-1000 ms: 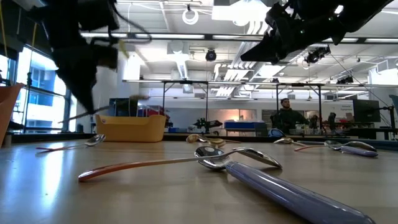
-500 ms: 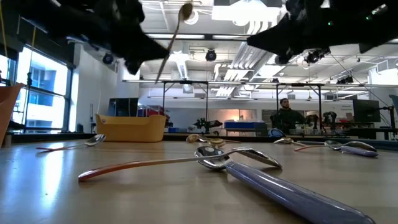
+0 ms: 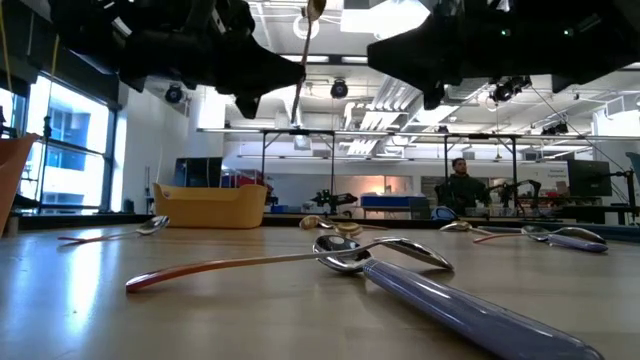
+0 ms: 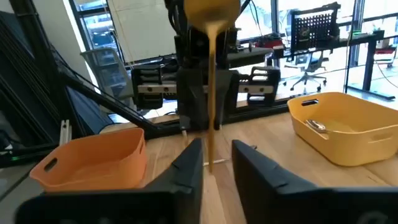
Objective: Sort silverware by color (type)
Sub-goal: Put the golden spoon into the blue bin
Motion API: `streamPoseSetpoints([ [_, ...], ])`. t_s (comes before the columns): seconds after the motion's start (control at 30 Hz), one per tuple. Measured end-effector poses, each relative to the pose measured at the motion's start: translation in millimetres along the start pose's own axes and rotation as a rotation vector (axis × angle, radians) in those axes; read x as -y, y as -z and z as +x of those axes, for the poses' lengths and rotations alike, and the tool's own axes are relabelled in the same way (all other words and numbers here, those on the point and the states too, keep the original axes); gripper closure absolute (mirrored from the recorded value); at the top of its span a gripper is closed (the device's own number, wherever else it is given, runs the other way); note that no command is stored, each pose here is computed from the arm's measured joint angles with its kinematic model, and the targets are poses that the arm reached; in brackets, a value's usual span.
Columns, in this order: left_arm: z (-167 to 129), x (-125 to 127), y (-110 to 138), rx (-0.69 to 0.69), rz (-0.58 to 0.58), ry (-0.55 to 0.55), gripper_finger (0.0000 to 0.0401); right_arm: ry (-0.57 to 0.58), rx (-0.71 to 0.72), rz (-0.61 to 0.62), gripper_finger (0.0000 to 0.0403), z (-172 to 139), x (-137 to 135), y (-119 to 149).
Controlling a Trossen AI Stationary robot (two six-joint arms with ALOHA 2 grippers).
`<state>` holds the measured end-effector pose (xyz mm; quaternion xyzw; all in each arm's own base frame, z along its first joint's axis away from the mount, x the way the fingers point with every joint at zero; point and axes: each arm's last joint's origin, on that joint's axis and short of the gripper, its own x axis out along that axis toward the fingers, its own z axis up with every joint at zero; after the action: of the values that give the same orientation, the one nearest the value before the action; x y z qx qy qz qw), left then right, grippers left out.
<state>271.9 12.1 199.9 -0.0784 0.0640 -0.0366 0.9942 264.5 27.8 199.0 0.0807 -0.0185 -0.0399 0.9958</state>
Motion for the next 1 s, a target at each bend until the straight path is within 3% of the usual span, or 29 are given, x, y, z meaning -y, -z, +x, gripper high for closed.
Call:
streamPoseSetpoints([
  [0.23,-0.1,-0.1,-2.9,0.03,-0.003,-0.002,0.0396,0.003,0.018,-0.003,0.0249,10.4,-4.8,-10.0],
  [0.43,2.3,0.1,-3.0,0.063,-0.018,-0.022,0.0396,0.007,-0.012,-0.002,0.0211,14.1,-5.9,-11.6],
  [0.8,31.0,-1.3,3.5,0.055,-0.006,-0.032,0.0396,0.033,-0.016,0.0,0.0206,15.1,-5.2,-10.1],
  [1.0,51.7,0.7,0.8,0.046,0.001,0.046,0.0396,0.08,0.019,-0.022,0.0206,15.1,-4.1,-13.0],
])
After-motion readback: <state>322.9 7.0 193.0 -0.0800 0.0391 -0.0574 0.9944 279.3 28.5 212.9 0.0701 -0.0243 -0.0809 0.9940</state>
